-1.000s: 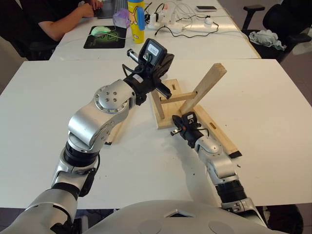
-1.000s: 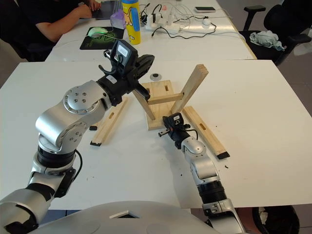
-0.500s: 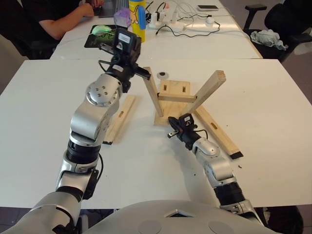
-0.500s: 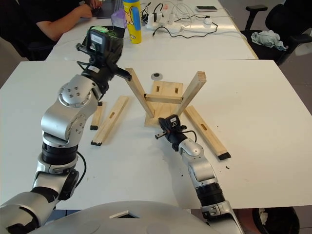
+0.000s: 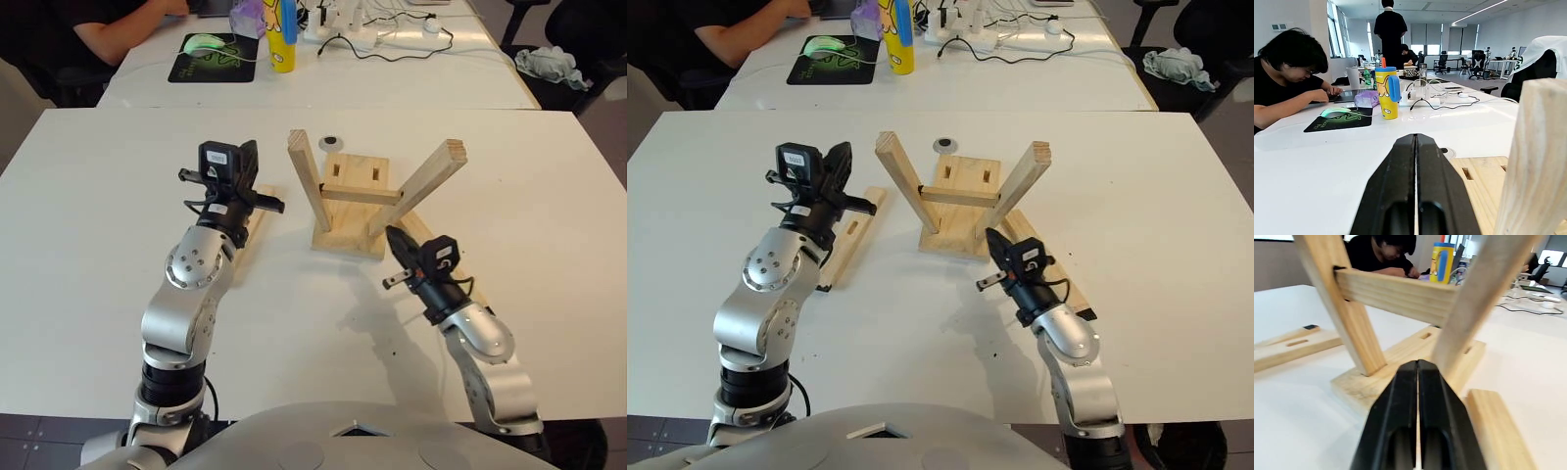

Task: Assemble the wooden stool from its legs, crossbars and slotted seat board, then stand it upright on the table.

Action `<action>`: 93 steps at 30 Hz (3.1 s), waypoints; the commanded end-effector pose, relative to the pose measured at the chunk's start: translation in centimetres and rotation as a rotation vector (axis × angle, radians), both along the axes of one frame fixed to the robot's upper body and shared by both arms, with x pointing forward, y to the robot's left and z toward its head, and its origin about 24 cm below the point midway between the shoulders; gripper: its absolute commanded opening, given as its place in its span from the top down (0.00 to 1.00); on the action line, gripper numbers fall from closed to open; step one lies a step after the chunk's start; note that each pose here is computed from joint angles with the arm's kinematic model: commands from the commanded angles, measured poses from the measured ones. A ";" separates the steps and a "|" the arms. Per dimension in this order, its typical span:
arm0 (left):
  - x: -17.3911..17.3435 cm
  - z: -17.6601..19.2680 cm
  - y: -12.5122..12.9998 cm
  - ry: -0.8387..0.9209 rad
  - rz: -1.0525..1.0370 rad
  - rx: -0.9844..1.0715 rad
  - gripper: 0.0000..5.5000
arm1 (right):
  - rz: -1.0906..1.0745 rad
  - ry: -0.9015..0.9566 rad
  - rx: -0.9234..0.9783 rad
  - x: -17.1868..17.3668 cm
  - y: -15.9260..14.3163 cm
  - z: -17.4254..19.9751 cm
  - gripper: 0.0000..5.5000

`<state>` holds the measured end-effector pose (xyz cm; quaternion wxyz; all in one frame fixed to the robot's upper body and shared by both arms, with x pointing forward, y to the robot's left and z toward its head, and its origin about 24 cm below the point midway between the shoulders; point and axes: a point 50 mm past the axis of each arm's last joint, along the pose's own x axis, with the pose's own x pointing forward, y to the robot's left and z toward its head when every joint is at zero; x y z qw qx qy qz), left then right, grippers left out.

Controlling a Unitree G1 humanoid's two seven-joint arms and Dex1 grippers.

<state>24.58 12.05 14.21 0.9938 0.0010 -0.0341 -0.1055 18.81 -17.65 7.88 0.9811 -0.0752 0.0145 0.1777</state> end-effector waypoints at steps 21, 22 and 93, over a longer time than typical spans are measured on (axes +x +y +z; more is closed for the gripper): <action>1.2 0.5 0.5 -0.099 0.089 -0.030 1.00 | -0.395 -0.112 0.174 4.5 -1.9 3.3 1.00; 1.2 0.6 0.5 -0.104 0.089 -0.027 1.00 | -0.396 -0.113 0.175 4.5 -1.9 3.4 1.00; 3.5 -7.1 1.3 0.348 -0.546 0.861 1.00 | 0.438 0.225 -0.061 11.4 8.2 -4.4 1.00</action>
